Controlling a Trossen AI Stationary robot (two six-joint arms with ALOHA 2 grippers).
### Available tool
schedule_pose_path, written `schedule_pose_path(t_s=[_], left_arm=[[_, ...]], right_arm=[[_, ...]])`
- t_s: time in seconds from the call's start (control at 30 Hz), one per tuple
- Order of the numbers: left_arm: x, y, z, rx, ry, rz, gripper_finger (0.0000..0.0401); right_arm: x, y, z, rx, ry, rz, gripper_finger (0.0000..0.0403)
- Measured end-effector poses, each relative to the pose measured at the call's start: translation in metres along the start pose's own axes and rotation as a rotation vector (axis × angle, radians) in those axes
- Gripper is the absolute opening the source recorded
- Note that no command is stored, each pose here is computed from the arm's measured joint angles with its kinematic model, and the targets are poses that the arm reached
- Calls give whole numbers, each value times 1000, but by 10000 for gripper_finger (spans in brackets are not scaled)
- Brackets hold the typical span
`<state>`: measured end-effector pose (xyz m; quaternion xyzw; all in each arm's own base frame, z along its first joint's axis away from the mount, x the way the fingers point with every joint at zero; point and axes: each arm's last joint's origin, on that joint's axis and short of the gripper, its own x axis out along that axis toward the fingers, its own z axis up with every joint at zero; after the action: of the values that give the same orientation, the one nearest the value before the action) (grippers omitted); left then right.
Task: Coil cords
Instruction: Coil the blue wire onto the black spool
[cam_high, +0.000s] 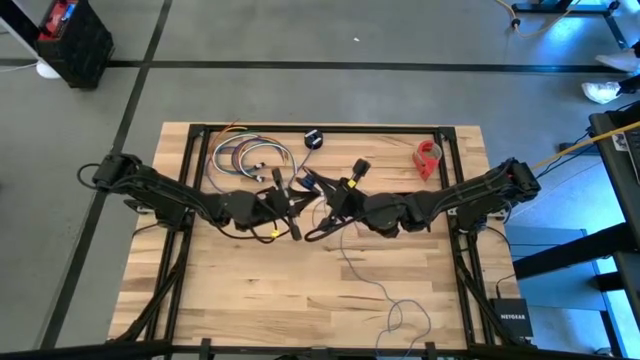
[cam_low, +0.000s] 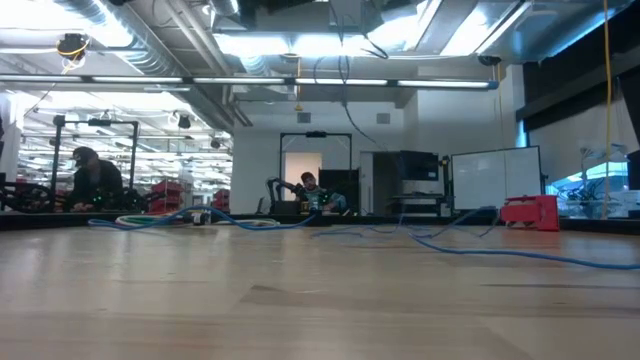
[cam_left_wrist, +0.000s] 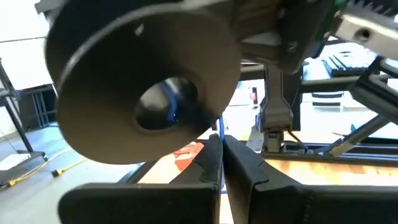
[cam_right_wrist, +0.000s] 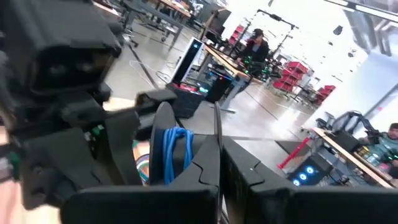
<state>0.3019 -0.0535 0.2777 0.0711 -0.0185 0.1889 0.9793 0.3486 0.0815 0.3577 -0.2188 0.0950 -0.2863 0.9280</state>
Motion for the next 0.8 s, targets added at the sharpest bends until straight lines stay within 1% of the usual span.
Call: schedule_pose_path(t_s=[0.13,0.43,0.7,0.8], left_arm=[[4,-1,-6,-35,13,4,0],[5,-1,-5,-40,8,-1,0],[5,-1,-4,-21,-4,1,0],[5,-1,-5,-14,-2,1,8]], right_arm=[[0,0,2,10,-32,11,3],[0,-5,16,17,-77,28,3],[0,-3,12,-19,-37,27,3],[0,-3,10,-26,-20,33,3]])
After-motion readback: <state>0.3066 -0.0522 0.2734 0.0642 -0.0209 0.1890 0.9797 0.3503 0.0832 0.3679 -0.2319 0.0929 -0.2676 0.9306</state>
